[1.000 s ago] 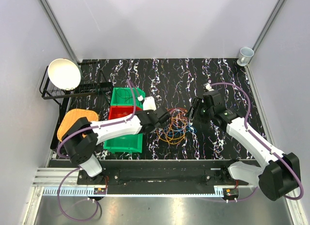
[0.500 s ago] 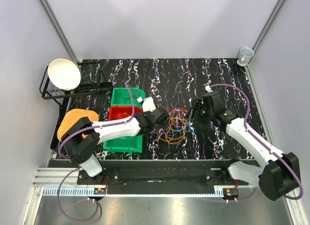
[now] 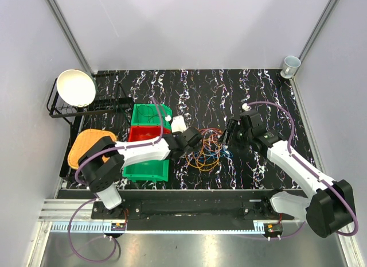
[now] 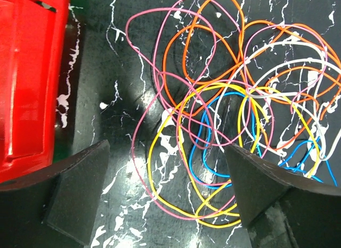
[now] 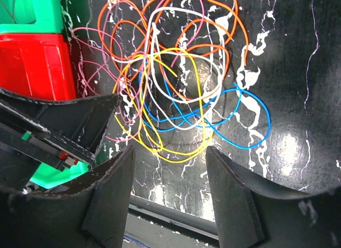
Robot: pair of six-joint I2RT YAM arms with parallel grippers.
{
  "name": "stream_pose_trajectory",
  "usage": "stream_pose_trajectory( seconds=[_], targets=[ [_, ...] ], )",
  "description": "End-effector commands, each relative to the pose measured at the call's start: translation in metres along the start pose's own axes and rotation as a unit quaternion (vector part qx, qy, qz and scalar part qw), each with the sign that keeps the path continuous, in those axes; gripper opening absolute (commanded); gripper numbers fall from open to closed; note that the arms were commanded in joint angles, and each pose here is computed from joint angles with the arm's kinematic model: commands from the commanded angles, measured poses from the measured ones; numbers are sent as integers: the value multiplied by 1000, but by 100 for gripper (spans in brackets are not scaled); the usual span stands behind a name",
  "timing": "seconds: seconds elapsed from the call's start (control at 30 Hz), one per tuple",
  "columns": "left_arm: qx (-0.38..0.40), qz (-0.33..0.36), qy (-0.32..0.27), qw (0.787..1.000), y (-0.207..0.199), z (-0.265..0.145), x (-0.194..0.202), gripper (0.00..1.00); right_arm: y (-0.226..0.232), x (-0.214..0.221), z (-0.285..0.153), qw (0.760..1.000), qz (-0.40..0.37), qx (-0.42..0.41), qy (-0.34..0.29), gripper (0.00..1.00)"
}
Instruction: Untangle the cables
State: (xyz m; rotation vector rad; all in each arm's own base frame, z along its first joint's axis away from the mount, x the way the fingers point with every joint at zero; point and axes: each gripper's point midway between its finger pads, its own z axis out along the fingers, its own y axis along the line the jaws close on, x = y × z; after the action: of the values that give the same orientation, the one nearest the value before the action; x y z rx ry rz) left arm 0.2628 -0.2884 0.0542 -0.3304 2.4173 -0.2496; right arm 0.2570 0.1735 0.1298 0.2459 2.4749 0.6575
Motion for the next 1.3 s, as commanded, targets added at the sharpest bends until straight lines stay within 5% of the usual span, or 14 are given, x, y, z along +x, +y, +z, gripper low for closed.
stream_pose_trajectory(
  seconds=[0.0, 0.17, 0.27, 0.4, 0.6, 0.97, 1.27],
  targets=[
    [17, -17, -17, 1000, -20, 2, -18, 89, 4, -1, 1, 1000, -1, -17, -5, 62],
    [6, -20, -22, 1000, -16, 8, -25, 81, 5, -1, 1, 1000, -5, -19, -6, 62],
    [-1, -18, -19, 1000, -15, 12, -25, 68, 4, -1, 2, 1000, -7, -18, -5, 61],
    [1, -5, -10, 1000, -20, 17, -22, 32, 4, 0, 3, 1000, -6, -19, -4, 61],
    [11, 4, -11, 1000, -27, 12, -28, 0, 4, 0, 2, 1000, -5, -20, -5, 61],
    [59, 68, -84, 992, -49, -65, -104, 0, 8, -2, -2, 999, 0, -30, -13, 61],
    [165, 157, -174, 958, -82, -182, -194, 0, 18, -10, -14, 998, -2, -51, -32, 61]
  ],
)
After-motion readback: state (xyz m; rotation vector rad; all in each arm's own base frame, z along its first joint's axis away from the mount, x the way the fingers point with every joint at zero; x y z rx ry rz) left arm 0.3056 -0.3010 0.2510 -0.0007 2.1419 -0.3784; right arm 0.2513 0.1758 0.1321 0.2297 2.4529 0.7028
